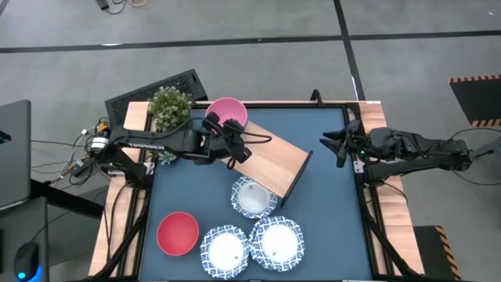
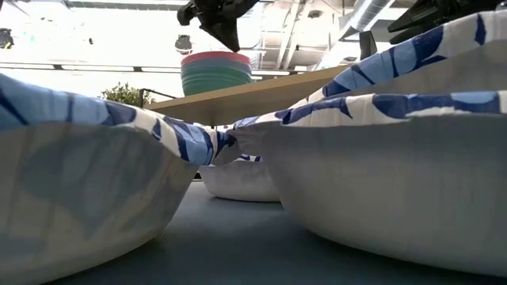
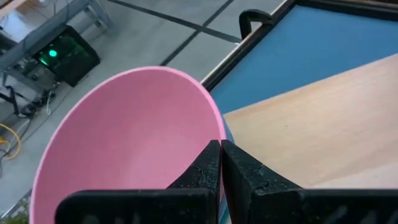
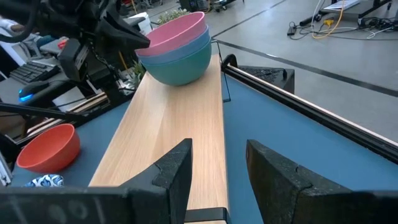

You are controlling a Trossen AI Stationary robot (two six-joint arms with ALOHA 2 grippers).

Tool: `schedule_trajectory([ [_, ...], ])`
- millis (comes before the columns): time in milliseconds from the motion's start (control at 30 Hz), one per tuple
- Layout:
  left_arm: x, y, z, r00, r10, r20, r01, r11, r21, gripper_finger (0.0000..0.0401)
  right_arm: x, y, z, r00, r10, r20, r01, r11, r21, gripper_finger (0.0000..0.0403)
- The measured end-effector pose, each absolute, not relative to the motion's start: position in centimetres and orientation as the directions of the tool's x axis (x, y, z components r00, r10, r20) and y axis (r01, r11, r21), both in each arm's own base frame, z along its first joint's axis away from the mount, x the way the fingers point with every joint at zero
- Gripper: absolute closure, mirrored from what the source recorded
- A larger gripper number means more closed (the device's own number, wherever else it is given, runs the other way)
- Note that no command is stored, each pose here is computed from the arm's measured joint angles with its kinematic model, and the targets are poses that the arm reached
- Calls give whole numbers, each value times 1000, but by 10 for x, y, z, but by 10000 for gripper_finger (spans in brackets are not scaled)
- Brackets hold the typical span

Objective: Place and stack bowls onto a shelf
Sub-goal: Stack the pink bowl onto the blue bowl on the shelf, then stack the orange bowl on top of the pink bowl on the shelf

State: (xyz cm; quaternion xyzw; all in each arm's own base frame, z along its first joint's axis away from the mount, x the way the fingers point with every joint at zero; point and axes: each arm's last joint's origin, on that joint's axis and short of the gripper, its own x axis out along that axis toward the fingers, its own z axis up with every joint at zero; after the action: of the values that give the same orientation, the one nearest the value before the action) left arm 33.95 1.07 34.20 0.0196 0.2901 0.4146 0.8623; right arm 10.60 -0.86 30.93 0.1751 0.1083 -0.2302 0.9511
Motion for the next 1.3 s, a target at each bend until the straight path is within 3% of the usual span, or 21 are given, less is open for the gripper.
schedule_trajectory([
  [133,334,-2,366,564,665,-490,-639,727,252,400,106,-9,309,871,-399,-287,475,833,284,226],
  [267,307,-28,388,630,408,-660,-350,909,227,393,106,-8,309,870,-396,-294,475,834,280,226],
  [467,254,-71,387,389,-26,-921,-152,984,-92,345,106,-8,308,867,-396,-301,477,834,277,226],
  [633,228,-129,382,278,-235,-931,-36,966,-255,282,106,-8,308,867,-396,-301,477,834,277,226],
  [800,211,-178,368,307,-299,-904,-27,946,-322,209,106,-8,308,867,-396,-301,477,834,277,226],
  [967,198,-200,337,338,-216,-916,-198,935,-294,154,106,-8,308,867,-397,-300,477,834,277,226],
  [1300,185,-223,268,313,-263,-912,-266,898,-350,140,106,-8,308,868,-397,-297,479,827,294,226],
])
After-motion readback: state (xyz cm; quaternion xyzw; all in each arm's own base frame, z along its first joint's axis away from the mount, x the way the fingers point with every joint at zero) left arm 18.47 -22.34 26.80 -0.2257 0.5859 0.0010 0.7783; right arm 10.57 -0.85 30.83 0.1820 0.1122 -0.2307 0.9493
